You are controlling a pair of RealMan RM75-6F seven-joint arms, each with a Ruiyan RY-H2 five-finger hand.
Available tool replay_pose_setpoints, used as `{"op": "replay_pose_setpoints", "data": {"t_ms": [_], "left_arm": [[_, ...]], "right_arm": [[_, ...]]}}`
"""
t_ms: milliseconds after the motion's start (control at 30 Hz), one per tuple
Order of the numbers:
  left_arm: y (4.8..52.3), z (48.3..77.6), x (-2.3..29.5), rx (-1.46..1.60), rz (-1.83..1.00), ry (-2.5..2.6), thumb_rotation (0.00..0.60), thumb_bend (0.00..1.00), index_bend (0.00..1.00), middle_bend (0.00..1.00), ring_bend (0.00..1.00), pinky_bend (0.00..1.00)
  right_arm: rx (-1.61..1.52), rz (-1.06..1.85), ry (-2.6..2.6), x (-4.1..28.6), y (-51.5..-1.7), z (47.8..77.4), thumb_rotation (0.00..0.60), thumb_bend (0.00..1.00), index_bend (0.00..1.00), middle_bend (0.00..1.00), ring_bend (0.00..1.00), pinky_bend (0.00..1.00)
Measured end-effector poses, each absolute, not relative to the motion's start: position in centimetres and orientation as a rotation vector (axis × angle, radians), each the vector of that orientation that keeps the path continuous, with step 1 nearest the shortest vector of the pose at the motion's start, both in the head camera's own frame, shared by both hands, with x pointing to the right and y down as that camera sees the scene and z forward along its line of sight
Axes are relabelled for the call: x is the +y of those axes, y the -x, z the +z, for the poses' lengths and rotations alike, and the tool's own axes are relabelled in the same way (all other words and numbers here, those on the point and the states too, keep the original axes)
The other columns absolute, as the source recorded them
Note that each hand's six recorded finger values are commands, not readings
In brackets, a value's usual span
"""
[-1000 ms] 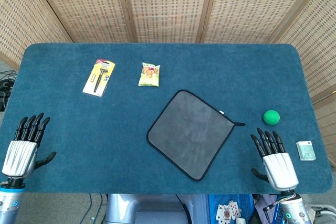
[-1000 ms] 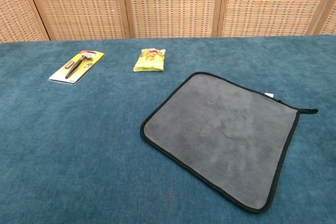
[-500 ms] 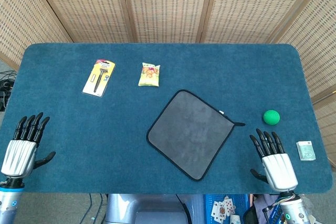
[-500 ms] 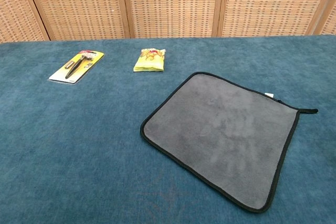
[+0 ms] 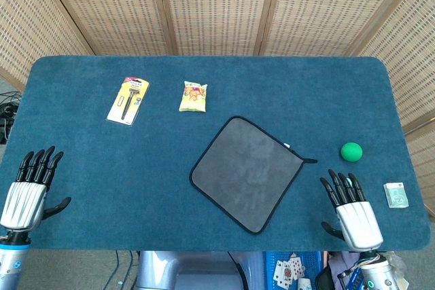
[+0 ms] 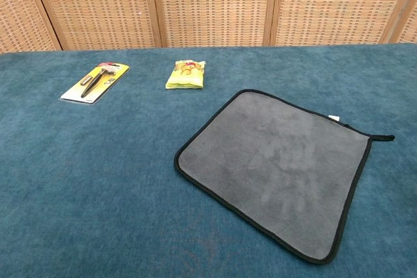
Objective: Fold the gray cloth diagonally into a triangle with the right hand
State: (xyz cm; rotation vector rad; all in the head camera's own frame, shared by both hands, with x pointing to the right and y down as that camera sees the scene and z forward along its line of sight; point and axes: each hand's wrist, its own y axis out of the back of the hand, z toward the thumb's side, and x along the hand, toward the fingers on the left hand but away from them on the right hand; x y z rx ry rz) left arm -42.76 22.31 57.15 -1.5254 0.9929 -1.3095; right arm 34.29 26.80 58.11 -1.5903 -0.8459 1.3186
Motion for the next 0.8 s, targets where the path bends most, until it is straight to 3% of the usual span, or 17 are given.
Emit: {"op": "replay_pose_setpoints", "data": {"t_ms": [800], "left_arm": [[42.6,56.9,22.4,1.001,-1.291,1.545,0.6,0.16,0.0,0.0,0.0,0.0]], "right_arm": [[-0.743,1.23,1.841,31.3,-22.9,62.1,0.6,0.0,0.1,0.0,0.0,0.0]]}}
